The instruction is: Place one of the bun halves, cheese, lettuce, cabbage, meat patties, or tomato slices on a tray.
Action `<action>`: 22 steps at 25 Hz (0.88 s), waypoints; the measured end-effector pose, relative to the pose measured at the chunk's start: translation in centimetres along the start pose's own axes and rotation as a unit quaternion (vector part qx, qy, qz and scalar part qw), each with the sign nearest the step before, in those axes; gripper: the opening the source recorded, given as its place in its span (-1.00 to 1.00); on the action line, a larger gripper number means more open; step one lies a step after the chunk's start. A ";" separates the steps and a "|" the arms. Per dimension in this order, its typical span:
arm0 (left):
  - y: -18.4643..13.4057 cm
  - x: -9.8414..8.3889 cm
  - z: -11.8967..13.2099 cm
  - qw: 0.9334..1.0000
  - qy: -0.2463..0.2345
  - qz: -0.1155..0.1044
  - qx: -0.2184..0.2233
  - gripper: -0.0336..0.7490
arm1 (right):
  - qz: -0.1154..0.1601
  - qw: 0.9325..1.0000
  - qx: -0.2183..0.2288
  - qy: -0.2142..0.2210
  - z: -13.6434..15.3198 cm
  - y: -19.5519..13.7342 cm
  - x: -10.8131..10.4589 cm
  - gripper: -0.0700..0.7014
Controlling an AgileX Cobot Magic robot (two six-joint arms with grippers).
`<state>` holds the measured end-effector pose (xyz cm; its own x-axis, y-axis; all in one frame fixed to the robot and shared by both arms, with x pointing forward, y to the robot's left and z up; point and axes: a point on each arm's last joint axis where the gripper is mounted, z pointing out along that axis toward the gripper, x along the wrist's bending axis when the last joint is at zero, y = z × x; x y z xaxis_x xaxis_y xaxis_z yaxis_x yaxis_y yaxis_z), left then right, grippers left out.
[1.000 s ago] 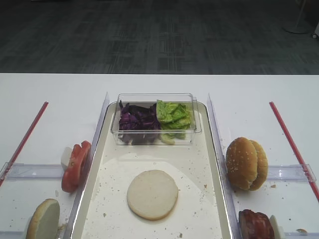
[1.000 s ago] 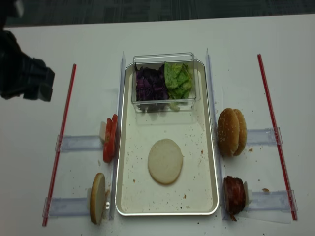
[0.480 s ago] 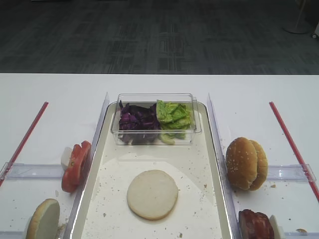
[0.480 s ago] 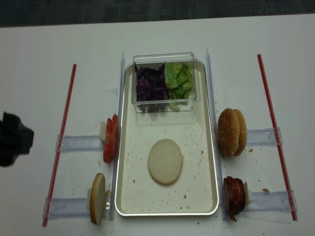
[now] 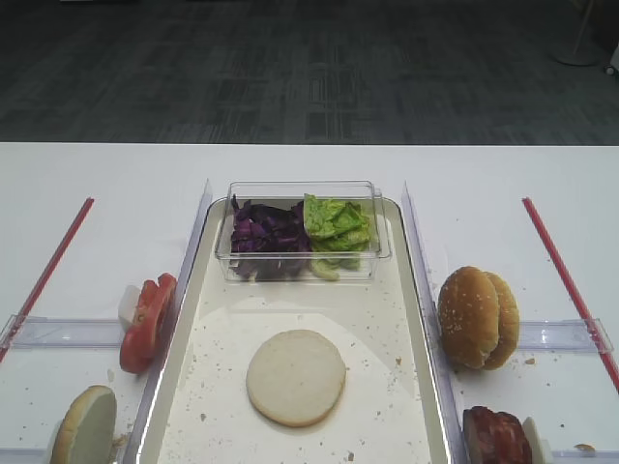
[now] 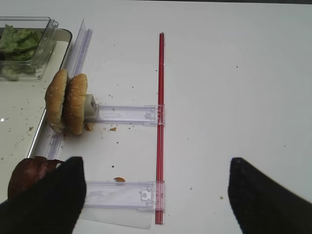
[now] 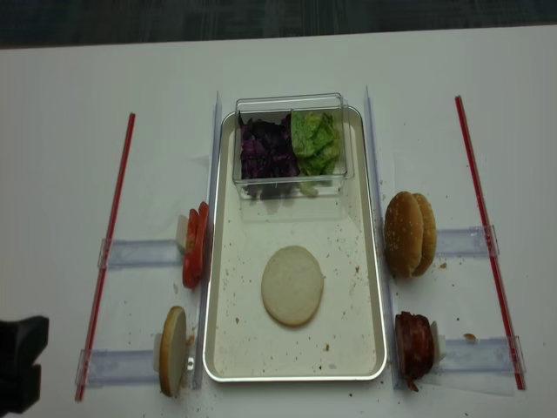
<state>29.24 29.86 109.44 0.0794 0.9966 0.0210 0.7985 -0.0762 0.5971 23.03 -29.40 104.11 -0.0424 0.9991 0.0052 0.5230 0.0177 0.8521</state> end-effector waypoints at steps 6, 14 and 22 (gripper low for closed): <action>-3.5 -0.3 1.0 1.000 -0.007 -0.003 -0.024 0.26 | 0.000 1.000 0.000 0.000 0.0 0.0 0.0 0.77; -6.4 -0.5 1.2 0.997 -0.005 -0.002 -0.083 0.26 | 0.001 1.000 0.000 0.000 0.0 0.0 0.0 0.77; -7.9 -0.6 0.7 0.991 -0.002 -0.001 -0.136 0.26 | 0.001 1.000 0.000 0.000 0.0 0.0 0.0 0.77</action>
<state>23.31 29.89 104.12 0.0814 0.9965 0.0163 0.6085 -0.0627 0.7911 23.03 -29.40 104.11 -0.0415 0.9991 0.0067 0.5231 0.0160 0.8521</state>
